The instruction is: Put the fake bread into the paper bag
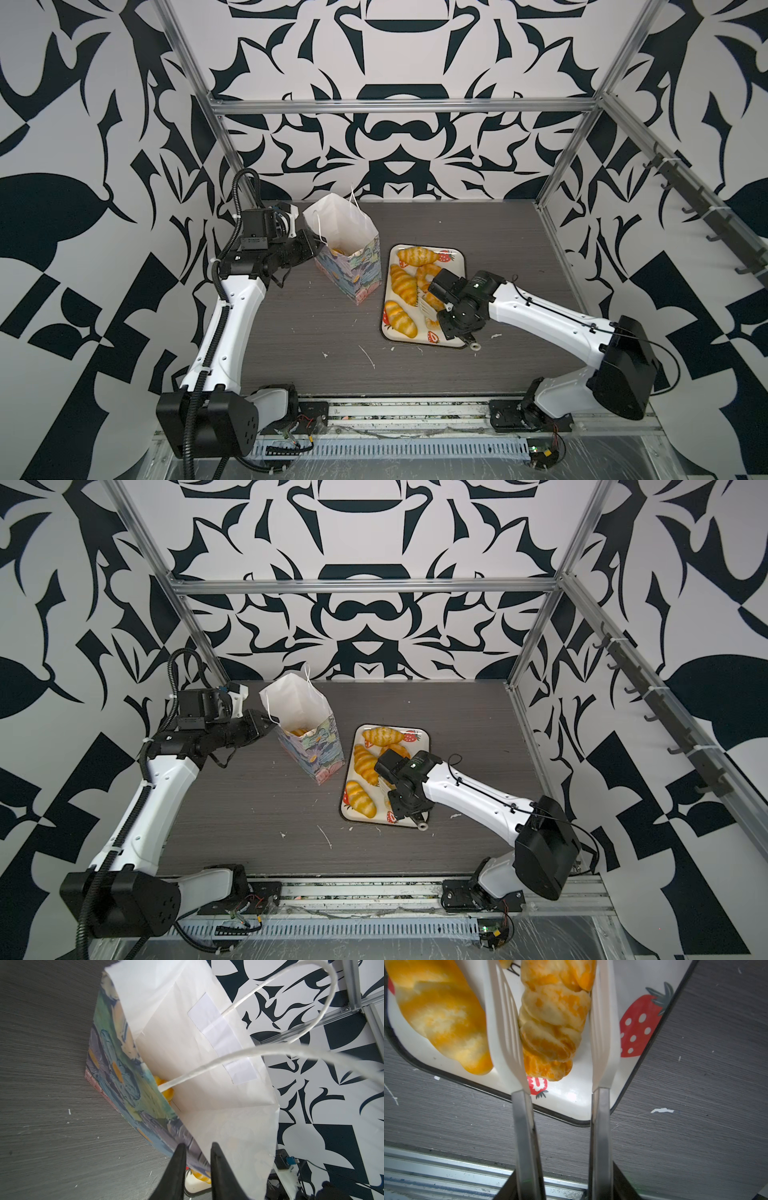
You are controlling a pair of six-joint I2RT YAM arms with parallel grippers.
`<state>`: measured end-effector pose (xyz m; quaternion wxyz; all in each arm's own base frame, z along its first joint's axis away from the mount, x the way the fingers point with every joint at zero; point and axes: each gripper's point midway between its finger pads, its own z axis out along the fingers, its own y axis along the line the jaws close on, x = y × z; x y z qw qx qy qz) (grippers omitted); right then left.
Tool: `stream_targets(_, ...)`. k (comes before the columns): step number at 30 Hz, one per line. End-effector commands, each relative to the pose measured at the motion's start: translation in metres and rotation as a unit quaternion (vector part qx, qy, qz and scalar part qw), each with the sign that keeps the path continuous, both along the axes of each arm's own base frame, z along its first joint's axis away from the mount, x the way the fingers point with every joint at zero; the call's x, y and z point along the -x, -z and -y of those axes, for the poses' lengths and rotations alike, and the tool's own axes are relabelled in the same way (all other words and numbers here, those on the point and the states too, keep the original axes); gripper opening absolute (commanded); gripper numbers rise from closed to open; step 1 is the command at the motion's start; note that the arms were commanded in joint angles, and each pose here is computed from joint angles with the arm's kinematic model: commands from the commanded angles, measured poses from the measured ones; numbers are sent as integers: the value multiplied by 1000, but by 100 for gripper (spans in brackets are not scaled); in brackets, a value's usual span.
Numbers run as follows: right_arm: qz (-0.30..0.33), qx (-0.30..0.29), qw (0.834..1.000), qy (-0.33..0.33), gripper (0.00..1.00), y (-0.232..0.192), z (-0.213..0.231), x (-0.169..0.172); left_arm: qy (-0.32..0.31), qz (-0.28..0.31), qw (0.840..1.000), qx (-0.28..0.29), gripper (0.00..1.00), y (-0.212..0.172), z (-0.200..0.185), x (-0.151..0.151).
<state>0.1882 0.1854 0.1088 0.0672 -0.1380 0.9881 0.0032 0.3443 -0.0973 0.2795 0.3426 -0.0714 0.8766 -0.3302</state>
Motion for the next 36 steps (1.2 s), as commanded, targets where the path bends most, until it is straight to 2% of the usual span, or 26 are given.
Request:
stream_targets(1, 27, -3, 1000, 0, 52, -18, 2, -7, 4, 3, 1000, 0, 24, 0, 1, 3)
stream_targets(8, 22, -6, 1000, 0, 52, -14, -3, -10, 5, 3, 1000, 0, 24, 1, 1, 4)
stream_targets(17, 29, -13, 999, -1, 45, -19, -7, -13, 4, 1, 1000, 0, 24, 2, 1, 2)
stream_targets(36, 82, -17, 996, -13, 42, -59, -8, -30, 4, 2, 1000, 0, 25, 0, 1, 3)
